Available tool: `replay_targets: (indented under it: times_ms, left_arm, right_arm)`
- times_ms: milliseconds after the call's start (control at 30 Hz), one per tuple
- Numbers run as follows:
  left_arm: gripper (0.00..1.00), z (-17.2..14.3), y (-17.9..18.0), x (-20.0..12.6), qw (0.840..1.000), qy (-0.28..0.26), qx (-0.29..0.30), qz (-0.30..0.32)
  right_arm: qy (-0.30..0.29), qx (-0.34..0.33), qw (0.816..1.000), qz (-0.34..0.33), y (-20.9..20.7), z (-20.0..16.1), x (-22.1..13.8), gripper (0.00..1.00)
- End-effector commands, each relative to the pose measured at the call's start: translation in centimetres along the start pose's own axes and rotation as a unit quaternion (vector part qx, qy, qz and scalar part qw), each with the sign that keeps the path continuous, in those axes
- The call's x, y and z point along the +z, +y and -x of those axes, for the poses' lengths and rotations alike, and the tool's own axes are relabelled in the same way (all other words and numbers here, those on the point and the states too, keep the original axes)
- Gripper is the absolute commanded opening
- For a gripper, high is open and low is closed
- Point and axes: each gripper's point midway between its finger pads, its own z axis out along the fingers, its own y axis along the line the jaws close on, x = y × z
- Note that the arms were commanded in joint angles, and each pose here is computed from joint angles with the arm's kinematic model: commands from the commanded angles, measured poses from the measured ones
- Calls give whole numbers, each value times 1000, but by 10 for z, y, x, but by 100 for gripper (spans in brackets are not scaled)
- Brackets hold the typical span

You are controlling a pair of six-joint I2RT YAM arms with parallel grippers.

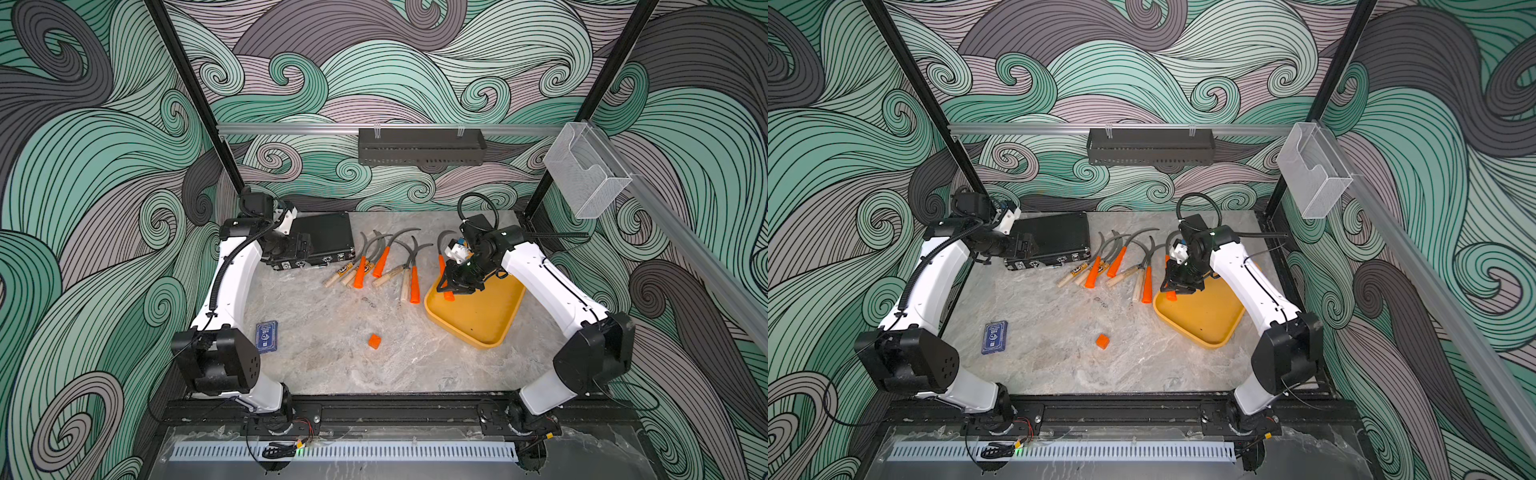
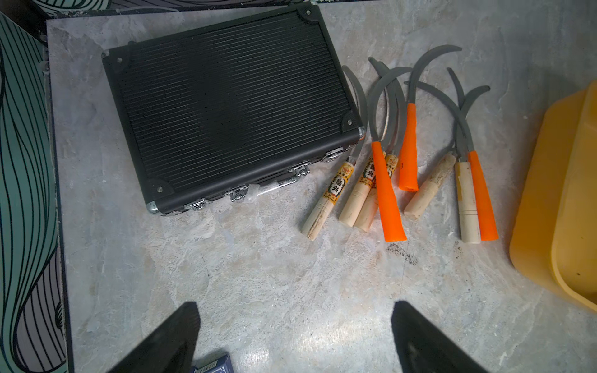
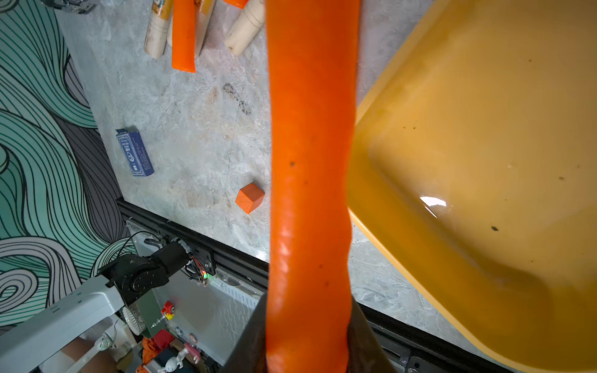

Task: Put small sickles into storage boxes
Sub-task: Place the sickle in the storage box.

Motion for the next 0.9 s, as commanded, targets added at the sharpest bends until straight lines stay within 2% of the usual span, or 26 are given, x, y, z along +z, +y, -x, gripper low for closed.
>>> replay_targets:
  times_ms: [0, 267, 500, 867]
  left_arm:
    - [93, 5, -6, -6, 1000, -13, -2, -9]
    - [93, -1, -6, -2, 1000, -14, 3, -9]
    - [93, 10, -8, 0, 999, -30, 4, -18]
    - [93, 9, -7, 5, 999, -26, -1, -19]
  right_arm:
    - [-12, 29, 999, -27, -21, -4, -3, 9]
    - [-2, 82, 994, -66, -61, 2, 12, 9]
    - [12, 119, 988, -96, -85, 18, 33, 10]
    - [31, 140, 980, -140, -111, 36, 67, 11]
